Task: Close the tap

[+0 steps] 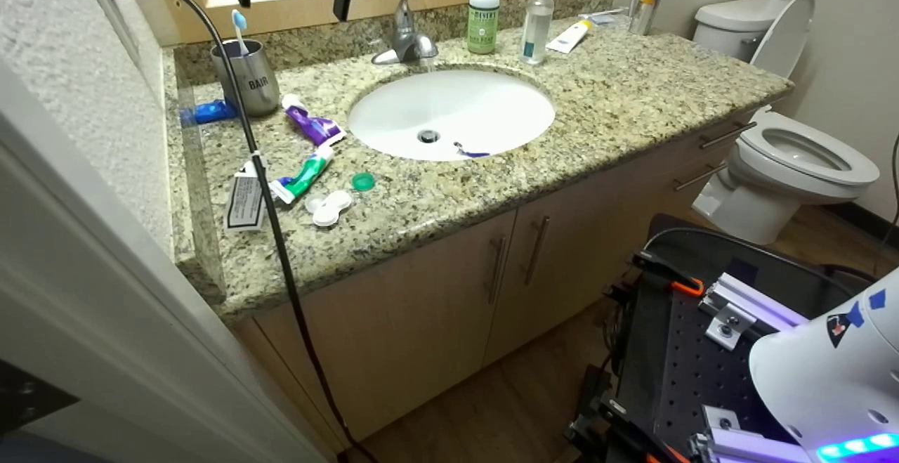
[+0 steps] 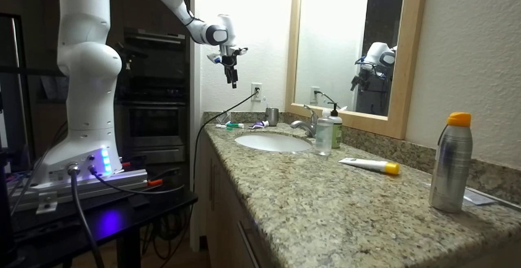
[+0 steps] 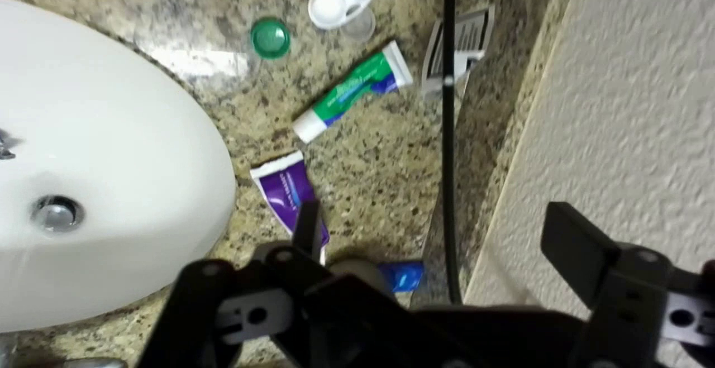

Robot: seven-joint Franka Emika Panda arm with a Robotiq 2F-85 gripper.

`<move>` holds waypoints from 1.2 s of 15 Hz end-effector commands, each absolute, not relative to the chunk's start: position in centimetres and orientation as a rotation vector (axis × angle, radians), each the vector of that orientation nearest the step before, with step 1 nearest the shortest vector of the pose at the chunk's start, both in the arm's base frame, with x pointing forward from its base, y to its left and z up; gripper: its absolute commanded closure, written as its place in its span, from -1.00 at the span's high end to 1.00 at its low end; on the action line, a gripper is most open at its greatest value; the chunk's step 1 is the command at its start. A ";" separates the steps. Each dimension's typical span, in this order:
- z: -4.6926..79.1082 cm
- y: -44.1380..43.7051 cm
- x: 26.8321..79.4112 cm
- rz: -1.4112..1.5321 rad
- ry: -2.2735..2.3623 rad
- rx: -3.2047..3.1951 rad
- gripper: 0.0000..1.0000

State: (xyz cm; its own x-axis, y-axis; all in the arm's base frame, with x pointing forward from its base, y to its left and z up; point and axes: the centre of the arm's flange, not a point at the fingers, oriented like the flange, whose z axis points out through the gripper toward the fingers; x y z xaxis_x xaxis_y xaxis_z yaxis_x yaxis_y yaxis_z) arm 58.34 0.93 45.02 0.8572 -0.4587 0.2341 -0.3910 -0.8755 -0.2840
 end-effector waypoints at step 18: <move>52.7 -15.4 72.0 -0.922 1.544 -2.018 1.00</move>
